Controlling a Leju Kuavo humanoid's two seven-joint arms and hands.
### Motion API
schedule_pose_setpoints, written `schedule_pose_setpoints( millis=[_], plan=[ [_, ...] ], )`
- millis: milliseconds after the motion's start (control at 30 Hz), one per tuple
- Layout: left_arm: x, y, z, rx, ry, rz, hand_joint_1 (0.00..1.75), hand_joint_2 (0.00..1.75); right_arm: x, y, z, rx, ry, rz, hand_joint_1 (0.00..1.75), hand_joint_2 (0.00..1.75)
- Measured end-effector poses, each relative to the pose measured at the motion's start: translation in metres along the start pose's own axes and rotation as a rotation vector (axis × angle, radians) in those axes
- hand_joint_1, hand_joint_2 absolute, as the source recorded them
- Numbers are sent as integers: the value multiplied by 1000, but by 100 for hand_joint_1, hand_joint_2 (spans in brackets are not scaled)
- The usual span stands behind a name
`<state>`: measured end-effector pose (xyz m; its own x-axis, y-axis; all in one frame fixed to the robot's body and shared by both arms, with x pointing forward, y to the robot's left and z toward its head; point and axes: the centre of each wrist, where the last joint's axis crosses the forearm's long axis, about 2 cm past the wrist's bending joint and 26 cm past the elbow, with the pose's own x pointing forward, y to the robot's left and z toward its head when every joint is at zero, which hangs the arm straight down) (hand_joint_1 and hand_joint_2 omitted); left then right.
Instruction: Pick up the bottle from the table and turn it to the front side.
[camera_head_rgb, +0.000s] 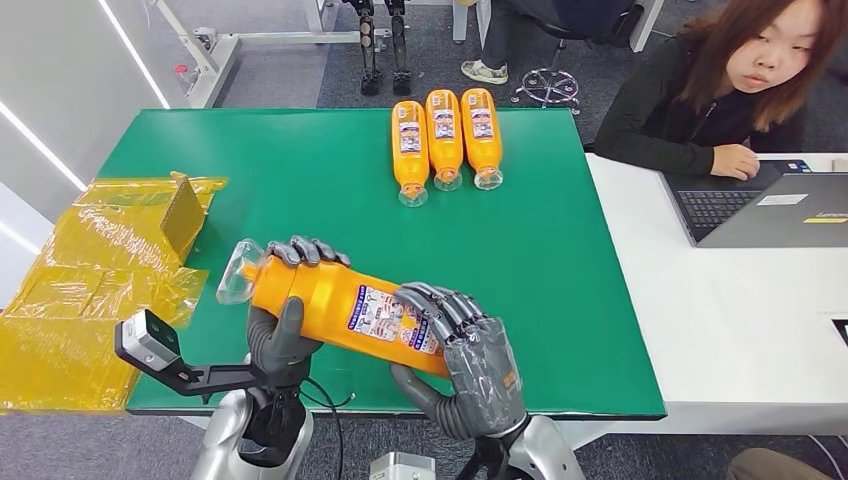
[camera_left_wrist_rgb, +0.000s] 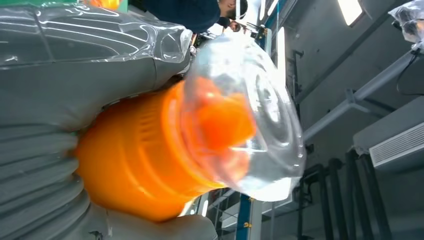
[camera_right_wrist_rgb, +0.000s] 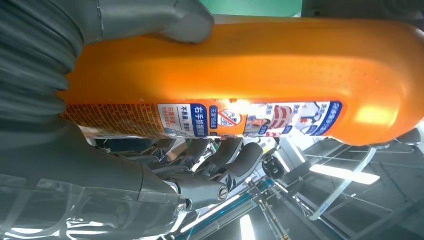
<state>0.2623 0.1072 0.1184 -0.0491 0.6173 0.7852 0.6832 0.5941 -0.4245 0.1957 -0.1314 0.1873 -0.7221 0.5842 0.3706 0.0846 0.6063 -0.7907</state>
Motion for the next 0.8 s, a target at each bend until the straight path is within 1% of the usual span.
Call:
schedule_pose_setpoints(
  millis=[133, 167, 267, 300, 433, 533, 667, 800],
  plan=[
    [1, 1, -4, -5, -9, -2, 175, 175, 0, -2, -1, -4, 4, 7, 175, 175],
    [2, 1, -5, -6, -10, -2, 175, 175, 0, -2, -1, -5, 4, 8, 159, 175],
    [1, 2, -6, -7, -13, -1, 175, 175, -1, -2, 0, -12, 3, 3, 28, 175],
    [1, 2, -6, -6, -13, -1, 175, 175, -1, -2, 0, -20, 0, -3, 0, 175],
    [-5, 3, -2, 10, 2, -3, 175, 175, -5, 2, 3, -66, -13, -24, 0, 175],
    [-10, 4, 1, 22, 7, -5, 175, 175, -12, 11, 11, -79, -24, -49, 0, 175],
    [-14, 7, 7, 41, 23, -11, 175, 175, -26, 22, 18, -70, -26, -70, 0, 175],
    [-16, 7, 11, 47, 33, -11, 175, 175, -31, 27, 19, -54, -26, -76, 0, 175]
  ],
)
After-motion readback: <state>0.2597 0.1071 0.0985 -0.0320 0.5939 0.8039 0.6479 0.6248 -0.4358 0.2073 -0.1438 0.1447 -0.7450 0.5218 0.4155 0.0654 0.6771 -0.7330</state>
